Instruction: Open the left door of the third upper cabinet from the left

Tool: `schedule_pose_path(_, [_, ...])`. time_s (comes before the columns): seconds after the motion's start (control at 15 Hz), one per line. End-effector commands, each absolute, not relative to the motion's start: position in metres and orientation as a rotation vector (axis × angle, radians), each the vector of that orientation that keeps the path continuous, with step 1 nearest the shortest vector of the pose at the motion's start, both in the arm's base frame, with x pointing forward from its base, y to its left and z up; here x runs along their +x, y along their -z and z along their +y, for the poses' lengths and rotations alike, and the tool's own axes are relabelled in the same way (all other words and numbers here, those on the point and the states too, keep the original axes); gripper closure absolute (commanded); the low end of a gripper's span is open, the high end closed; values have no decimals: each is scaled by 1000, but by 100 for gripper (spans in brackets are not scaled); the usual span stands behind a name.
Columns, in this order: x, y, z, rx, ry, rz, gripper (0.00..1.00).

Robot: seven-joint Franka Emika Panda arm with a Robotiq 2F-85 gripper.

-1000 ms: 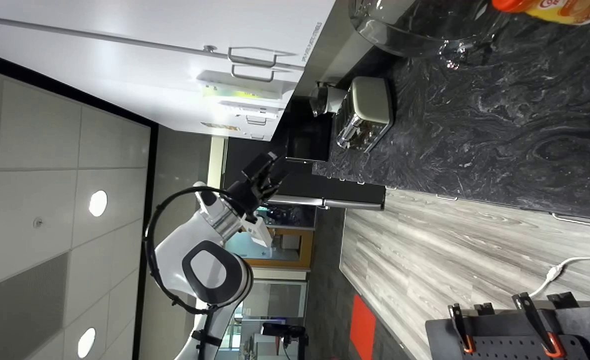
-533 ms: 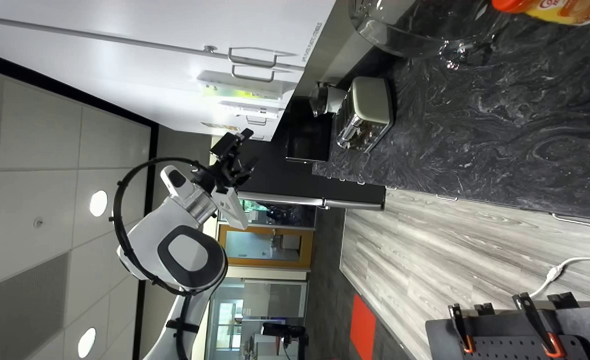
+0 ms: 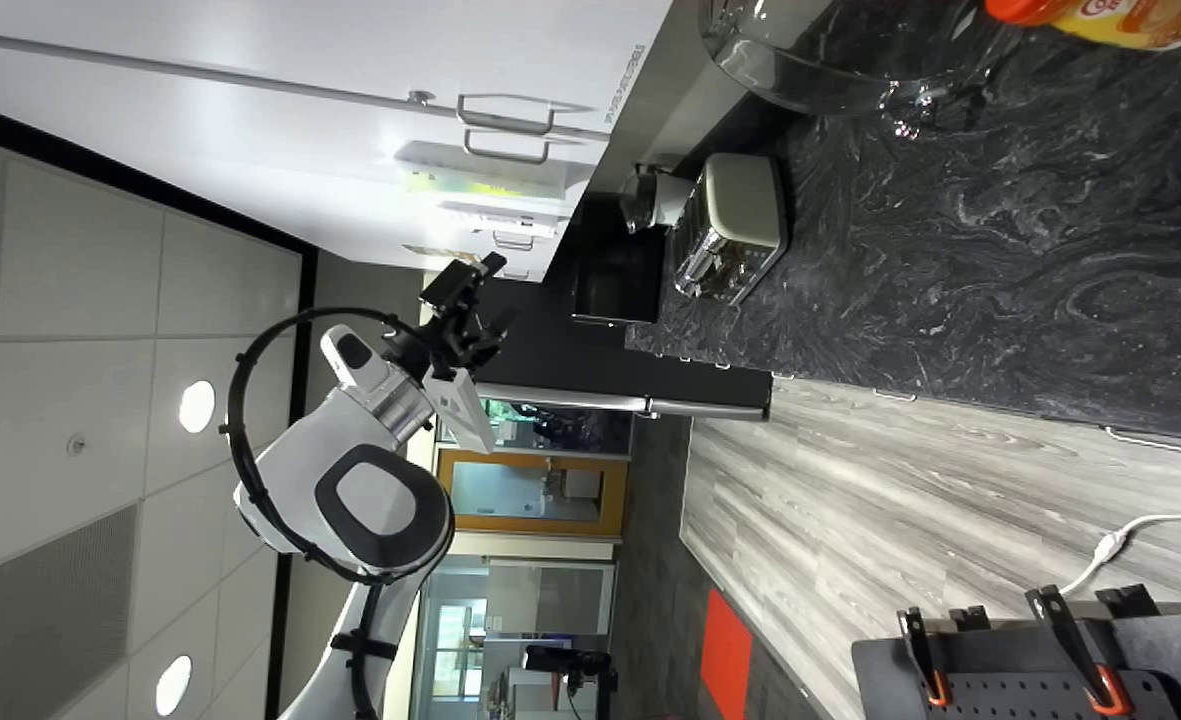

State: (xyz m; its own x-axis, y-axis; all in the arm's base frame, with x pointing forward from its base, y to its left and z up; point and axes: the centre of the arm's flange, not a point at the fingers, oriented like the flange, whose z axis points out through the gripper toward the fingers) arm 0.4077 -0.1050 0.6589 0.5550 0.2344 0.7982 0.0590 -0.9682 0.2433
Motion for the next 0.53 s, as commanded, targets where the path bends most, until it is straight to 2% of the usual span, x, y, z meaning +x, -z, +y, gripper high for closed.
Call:
schedule_pose_path(0.0, [423, -667, -118, 2560, -1458, 224, 0])
schedule_pose_path(0.47, [448, -688, -159, 2551, -1579, 222, 0])
